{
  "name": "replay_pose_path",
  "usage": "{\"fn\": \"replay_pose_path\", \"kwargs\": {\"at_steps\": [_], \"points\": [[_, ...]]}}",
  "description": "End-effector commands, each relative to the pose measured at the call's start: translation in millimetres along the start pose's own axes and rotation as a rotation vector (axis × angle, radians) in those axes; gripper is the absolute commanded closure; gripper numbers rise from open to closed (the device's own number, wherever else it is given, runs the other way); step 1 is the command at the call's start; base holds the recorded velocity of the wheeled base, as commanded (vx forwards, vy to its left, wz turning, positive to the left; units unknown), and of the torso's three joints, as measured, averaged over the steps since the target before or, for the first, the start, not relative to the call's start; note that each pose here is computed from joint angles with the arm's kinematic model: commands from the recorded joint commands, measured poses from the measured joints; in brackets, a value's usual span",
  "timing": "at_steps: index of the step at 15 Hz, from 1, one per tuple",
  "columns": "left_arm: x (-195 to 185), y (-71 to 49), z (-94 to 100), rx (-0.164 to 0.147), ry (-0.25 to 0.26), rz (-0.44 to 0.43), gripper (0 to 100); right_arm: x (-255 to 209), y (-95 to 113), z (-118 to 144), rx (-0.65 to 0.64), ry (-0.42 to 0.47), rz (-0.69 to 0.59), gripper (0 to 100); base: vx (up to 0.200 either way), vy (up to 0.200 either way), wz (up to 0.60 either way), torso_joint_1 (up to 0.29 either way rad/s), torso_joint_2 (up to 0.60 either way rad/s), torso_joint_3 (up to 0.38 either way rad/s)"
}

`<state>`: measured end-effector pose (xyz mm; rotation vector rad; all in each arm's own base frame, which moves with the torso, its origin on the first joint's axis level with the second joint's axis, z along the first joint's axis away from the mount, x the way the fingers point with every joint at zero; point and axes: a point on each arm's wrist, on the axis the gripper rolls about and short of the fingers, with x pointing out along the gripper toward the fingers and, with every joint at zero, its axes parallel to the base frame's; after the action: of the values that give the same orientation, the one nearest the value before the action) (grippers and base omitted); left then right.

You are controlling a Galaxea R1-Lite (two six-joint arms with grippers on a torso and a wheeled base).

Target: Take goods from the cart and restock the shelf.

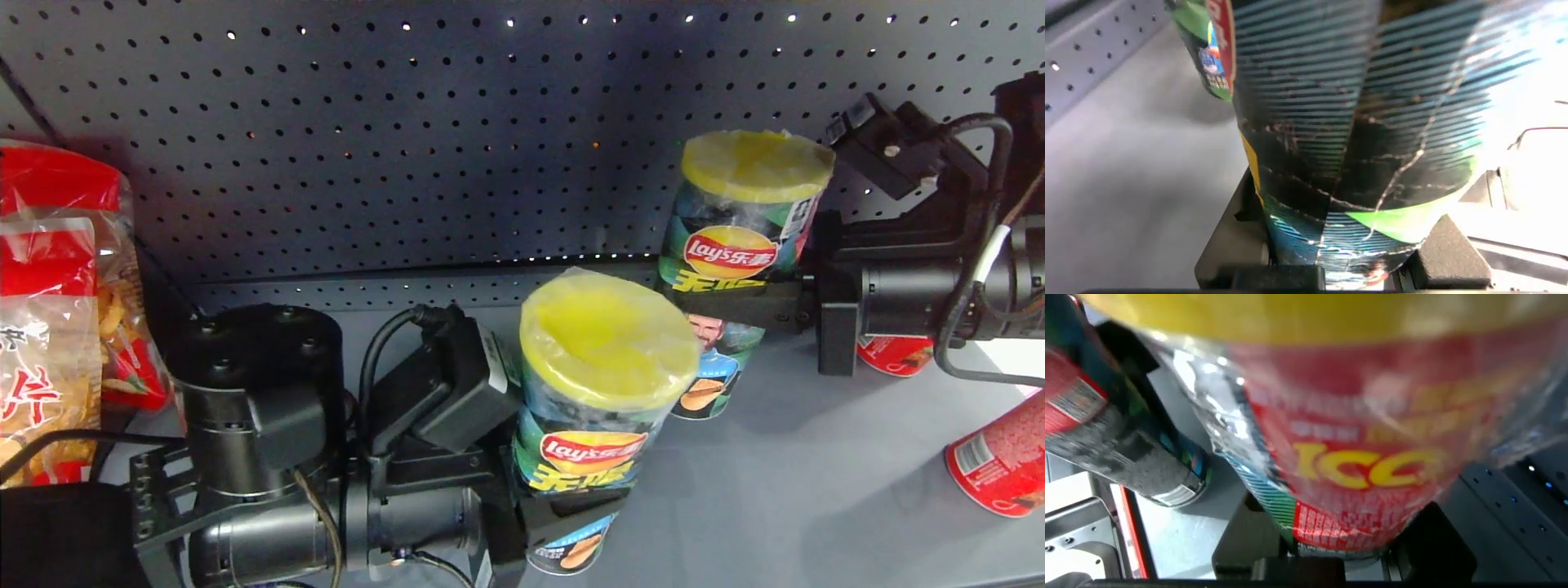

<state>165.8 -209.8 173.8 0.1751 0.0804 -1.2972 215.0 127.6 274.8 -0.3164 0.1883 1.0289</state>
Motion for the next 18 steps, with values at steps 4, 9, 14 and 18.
{"fn": "replay_pose_path", "kwargs": {"at_steps": [4,9,14,18], "points": [[4.9,-11.0,-1.0,-0.028,0.009,-0.016,100,0.6,0.0,-0.3,0.001,0.001,0.002,100,0.000,0.000,0.00,0.000,0.00,0.000],[-0.3,-11.4,-13.0,-0.047,0.050,-0.008,100,-0.2,0.2,-0.6,0.002,0.001,0.001,100,0.000,0.000,0.00,0.000,0.00,0.000],[0.0,-9.5,-14.8,-0.086,0.060,0.027,100,-0.1,0.5,-0.5,0.001,0.001,0.002,100,0.000,0.000,0.00,0.000,0.00,0.000],[-1.6,-2.5,-11.7,-0.082,0.045,0.058,100,0.5,0.5,-1.2,0.003,0.004,0.003,100,0.000,0.000,0.00,0.000,0.00,0.000]]}}
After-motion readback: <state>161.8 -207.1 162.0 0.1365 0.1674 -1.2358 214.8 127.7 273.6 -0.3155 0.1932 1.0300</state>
